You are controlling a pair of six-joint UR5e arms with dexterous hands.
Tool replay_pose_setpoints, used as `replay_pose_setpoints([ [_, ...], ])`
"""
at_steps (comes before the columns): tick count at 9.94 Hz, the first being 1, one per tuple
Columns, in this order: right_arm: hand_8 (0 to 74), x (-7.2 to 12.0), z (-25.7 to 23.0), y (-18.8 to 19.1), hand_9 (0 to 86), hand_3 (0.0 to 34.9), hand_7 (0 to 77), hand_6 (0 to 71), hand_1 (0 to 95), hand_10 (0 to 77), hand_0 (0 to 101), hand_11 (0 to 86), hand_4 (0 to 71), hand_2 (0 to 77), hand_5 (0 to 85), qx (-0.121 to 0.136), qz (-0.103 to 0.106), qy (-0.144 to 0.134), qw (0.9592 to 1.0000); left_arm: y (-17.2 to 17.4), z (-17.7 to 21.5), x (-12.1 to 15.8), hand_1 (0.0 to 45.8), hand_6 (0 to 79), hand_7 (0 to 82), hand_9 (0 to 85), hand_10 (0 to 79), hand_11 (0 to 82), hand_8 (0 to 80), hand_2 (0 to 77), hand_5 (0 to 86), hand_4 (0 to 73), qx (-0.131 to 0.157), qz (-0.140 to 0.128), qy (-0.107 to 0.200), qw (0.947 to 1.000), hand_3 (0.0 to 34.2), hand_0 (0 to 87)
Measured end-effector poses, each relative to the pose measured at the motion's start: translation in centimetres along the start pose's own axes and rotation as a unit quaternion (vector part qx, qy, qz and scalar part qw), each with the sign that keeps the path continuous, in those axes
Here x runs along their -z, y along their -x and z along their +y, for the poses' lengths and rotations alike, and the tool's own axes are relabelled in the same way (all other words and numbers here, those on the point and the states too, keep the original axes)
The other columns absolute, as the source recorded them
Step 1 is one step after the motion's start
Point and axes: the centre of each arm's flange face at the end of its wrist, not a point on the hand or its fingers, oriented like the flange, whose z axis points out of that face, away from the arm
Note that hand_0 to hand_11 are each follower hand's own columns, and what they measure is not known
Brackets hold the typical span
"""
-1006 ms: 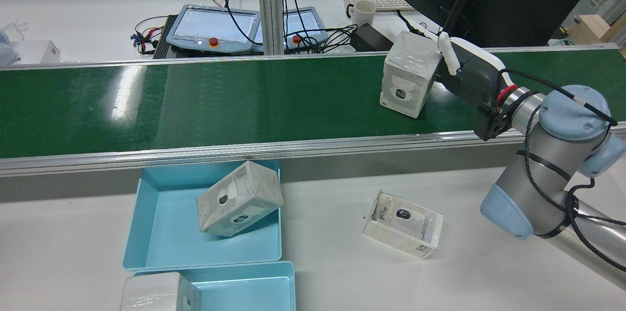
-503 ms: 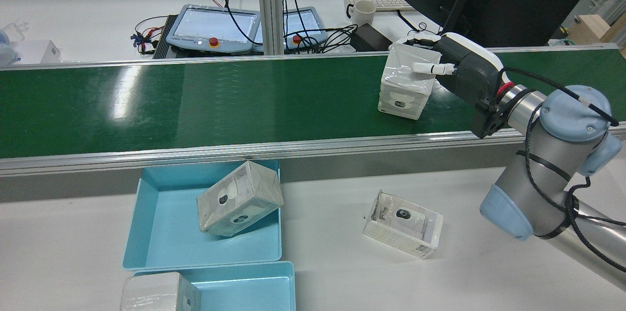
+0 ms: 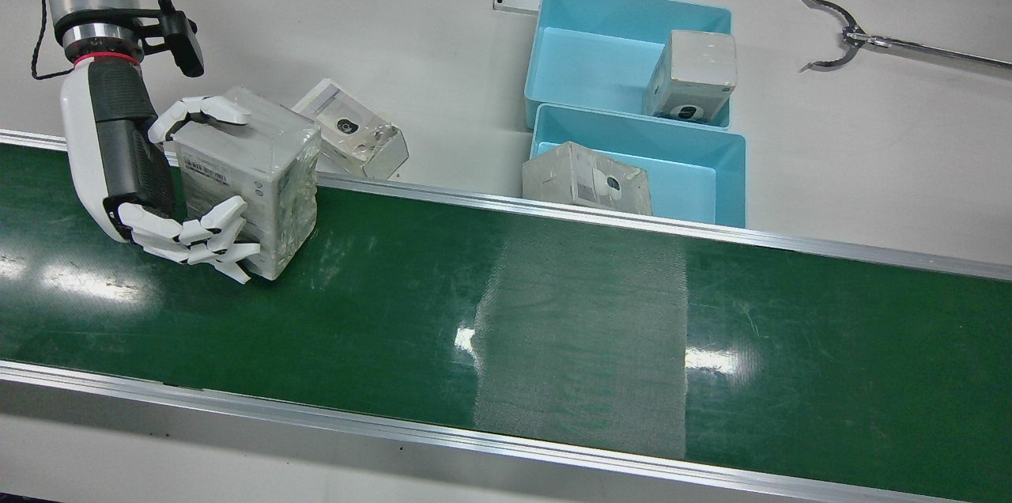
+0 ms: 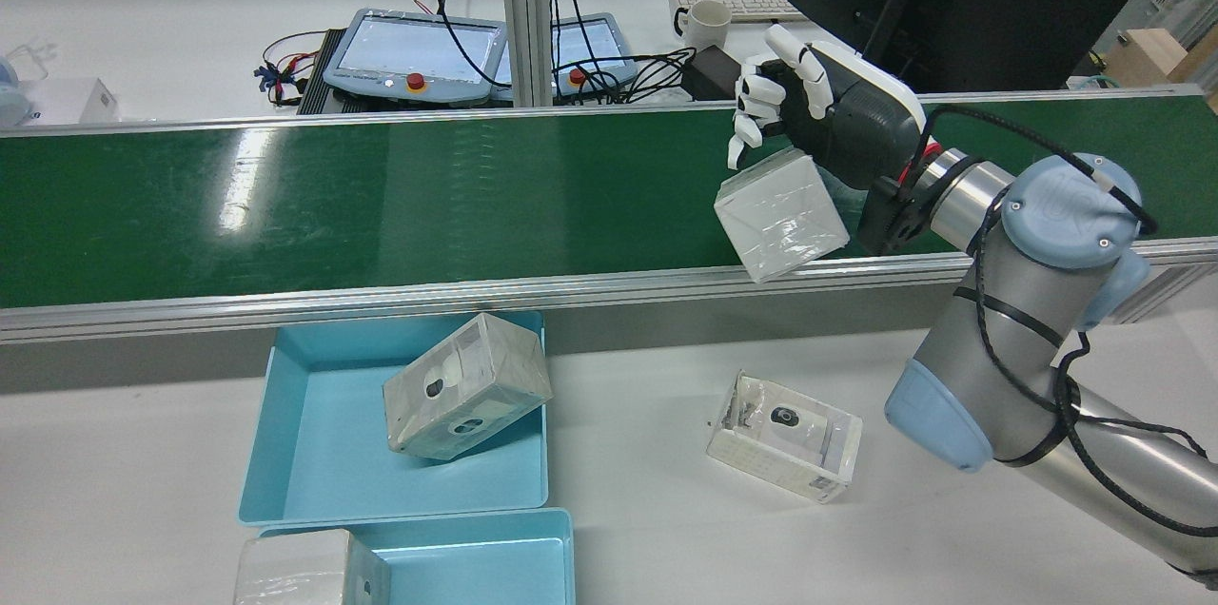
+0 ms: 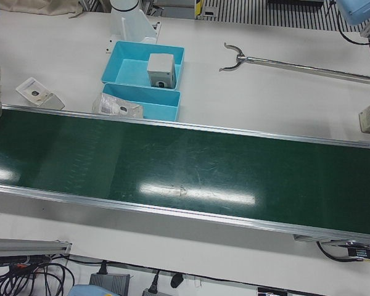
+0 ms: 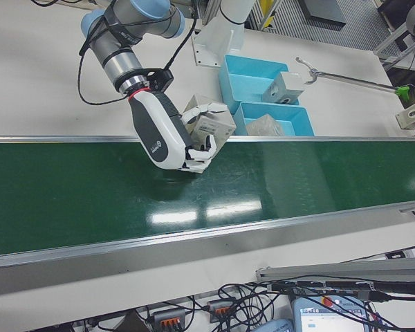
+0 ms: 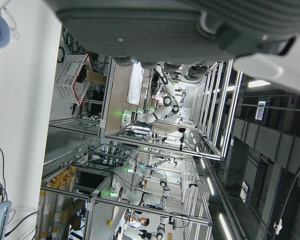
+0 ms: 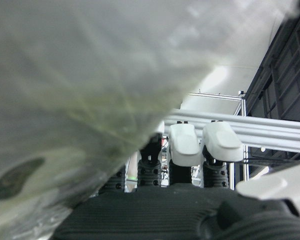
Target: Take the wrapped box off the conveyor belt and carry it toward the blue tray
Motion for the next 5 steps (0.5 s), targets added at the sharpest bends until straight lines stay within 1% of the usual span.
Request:
replay_pose_setpoints([
  [1, 68.7, -0.7, 2.4, -1.2, 52.4, 7.1, 70.9, 56.7, 2.2, 68.7, 3, 33.3, 61.6, 23.5, 71.4, -0.020, 0.000, 0.019, 0.9996, 0.0, 0.0, 0.0, 0.0, 0.0, 0.5, 0.0, 0.0, 0.0, 0.5, 0.5, 1.1, 0.0, 0.000, 0.000, 0.000, 1.0000, 0.0, 0.0],
  [2, 70.4, -0.9, 4.9, -2.9, 72.0, 0.1, 70.4, 61.6, 2.2, 70.9, 12, 45.3, 65.4, 24.5, 70.4, -0.039, -0.003, 0.038, 0.9985, 0.0, 0.0, 0.0, 0.0, 0.0, 0.5, 0.5, 0.5, 0.0, 0.5, 1.1, 0.5, 0.0, 0.000, 0.000, 0.000, 1.0000, 0.0, 0.0],
  [3, 70.4, -0.6, 7.1, -5.4, 69.8, 0.0, 69.8, 63.3, 2.2, 70.4, 11, 69.8, 65.4, 24.5, 70.4, -0.058, -0.001, 0.053, 0.9969, 0.0, 0.0, 0.0, 0.0, 0.0, 0.5, 0.5, 0.0, 0.0, 0.0, 0.5, 0.5, 0.0, 0.000, 0.000, 0.000, 1.0000, 0.0, 0.0],
  [4, 70.4, -0.1, 9.1, -8.0, 69.8, 0.0, 69.8, 63.3, 2.2, 70.4, 11, 69.8, 65.4, 24.5, 70.4, -0.075, 0.003, 0.064, 0.9951, 0.0, 0.0, 0.0, 0.0, 0.0, 0.5, 0.5, 0.0, 0.0, 0.0, 0.5, 0.5, 0.0, 0.000, 0.000, 0.000, 1.0000, 0.0, 0.0],
  [5, 70.4, 0.6, 10.8, -9.9, 69.3, 0.0, 69.8, 63.3, 2.2, 70.4, 8, 70.4, 64.9, 23.5, 70.4, -0.092, 0.002, 0.075, 0.9930, 0.0, 0.0, 0.0, 0.0, 0.0, 0.5, 0.5, 0.0, 0.0, 0.0, 0.5, 0.5, 0.0, 0.000, 0.000, 0.000, 1.0000, 0.0, 0.0],
])
